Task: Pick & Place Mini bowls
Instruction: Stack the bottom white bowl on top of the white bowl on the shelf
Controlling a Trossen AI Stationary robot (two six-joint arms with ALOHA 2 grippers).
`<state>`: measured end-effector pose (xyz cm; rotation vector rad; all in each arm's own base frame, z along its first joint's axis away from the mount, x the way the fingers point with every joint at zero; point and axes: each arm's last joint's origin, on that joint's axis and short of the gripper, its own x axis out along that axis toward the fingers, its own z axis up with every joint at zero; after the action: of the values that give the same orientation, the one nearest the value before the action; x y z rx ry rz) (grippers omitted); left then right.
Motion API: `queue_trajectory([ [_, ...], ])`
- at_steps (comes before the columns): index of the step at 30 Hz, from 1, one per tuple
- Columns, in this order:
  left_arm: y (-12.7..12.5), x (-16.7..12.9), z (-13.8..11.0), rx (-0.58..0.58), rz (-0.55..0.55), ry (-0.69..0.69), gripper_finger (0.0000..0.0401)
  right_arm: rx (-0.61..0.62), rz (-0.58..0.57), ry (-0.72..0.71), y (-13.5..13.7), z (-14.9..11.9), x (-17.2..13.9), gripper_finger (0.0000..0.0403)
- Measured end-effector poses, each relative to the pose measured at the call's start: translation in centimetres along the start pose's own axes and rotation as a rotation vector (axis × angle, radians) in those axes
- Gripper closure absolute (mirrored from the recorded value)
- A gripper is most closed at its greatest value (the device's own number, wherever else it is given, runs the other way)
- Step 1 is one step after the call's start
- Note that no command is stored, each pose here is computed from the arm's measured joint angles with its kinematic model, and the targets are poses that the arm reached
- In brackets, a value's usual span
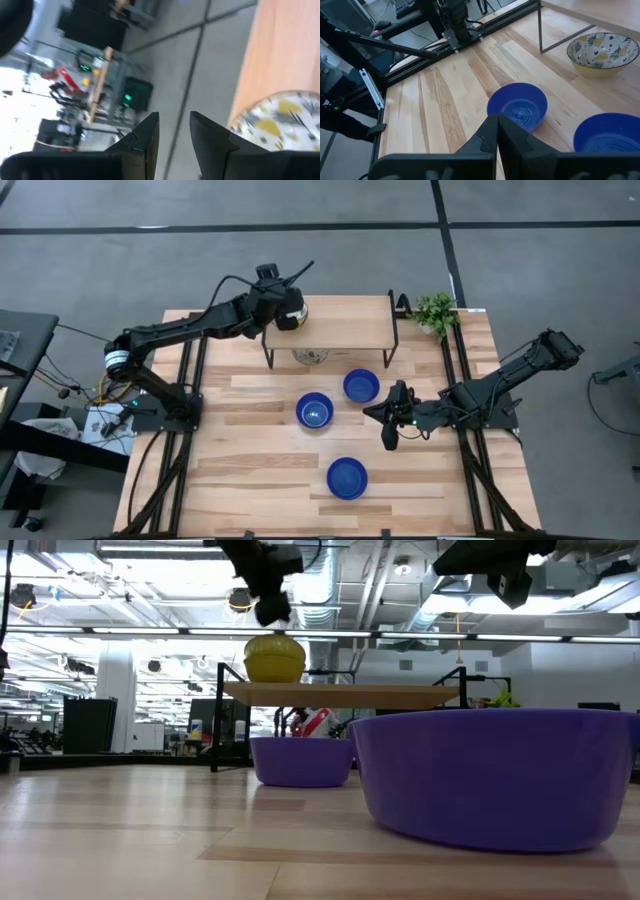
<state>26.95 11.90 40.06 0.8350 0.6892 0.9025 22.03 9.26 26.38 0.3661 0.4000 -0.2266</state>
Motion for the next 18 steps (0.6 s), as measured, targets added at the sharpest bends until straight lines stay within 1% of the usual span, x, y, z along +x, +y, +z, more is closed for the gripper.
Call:
queue_trajectory([
  [3, 1.0, -0.5, 0.4, -0.002, 0.059, -0.038, 0.0293, 0.0, 0.0, 0.0, 0.0, 0.0, 0.0, 0.0403],
  [5, 1.2, -0.3, 0.3, 0.019, 0.073, -0.037, 0.0293, 0.0, -0.001, 0.0, 0.0, 0.0, 0.0, 0.0403],
  [10, 0.9, 0.9, -0.3, 0.051, 0.069, 0.007, 0.0293, 0.0, -0.001, 0.0, 0.0, 0.0, 0.0, 0.0403],
  [15, 0.6, 1.4, -0.3, 0.059, 0.055, 0.007, 0.0293, -0.001, -0.001, 0.0, 0.0, 0.0, 0.0, 0.0403],
  [18, -0.2, 1.6, -0.4, 0.073, 0.031, -0.002, 0.0293, -0.002, -0.003, 0.002, 0.0, 0.0, 0.0, 0.0403],
])
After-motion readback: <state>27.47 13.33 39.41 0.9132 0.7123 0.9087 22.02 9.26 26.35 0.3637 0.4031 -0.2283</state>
